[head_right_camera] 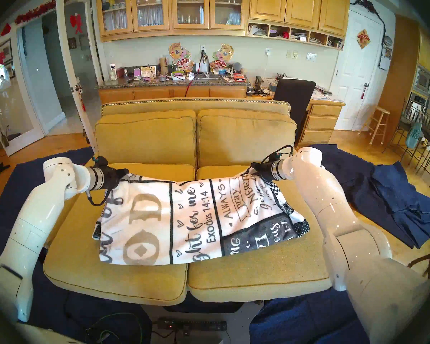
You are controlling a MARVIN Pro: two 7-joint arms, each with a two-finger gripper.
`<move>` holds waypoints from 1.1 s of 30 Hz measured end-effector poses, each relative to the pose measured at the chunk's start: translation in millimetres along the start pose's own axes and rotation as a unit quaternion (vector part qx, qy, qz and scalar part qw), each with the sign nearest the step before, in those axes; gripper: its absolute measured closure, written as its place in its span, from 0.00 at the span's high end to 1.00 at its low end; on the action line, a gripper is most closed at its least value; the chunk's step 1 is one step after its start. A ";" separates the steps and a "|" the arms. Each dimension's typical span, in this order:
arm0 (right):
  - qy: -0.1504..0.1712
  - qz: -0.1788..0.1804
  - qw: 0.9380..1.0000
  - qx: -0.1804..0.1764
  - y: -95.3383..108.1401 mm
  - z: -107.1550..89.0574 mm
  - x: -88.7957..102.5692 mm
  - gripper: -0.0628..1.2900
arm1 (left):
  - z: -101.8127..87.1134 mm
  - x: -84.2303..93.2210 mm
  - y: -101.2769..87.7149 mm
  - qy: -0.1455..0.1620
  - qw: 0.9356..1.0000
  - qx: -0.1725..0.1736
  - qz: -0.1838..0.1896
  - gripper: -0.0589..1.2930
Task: Fold the blanket in half twice
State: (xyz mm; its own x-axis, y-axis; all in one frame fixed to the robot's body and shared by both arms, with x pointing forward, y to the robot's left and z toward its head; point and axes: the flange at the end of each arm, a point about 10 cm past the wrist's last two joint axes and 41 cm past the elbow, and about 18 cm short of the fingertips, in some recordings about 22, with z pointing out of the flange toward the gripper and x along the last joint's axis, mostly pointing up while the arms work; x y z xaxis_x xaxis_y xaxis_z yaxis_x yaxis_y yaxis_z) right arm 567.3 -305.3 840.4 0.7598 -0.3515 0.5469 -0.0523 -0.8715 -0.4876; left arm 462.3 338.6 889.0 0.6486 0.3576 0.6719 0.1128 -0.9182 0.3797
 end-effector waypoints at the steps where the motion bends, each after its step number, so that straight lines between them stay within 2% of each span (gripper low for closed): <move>1: -0.001 0.002 1.000 -0.002 0.5 1.2 -0.3 0.15 | 1.1 0.5 0.8 0.000 1.000 0.002 0.000 0.08; 16: -0.010 0.027 0.999 -0.025 3.1 15.7 -4.4 0.15 | 31.5 -3.7 0.0 -0.014 0.999 0.050 -0.013 0.08; 33: -0.016 0.048 0.998 -0.045 0.2 25.7 -2.3 0.15 | 58.2 2.1 13.8 -0.018 0.996 0.090 -0.020 0.08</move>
State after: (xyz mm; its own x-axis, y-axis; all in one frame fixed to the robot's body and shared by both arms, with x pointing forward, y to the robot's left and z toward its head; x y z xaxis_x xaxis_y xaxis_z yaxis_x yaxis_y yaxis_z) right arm 582.2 -295.9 821.6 0.7682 -0.4253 0.4785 -0.1825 -0.8619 -0.4731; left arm 509.1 316.8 858.6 0.6672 0.3919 0.6335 0.2710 -0.9199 0.2836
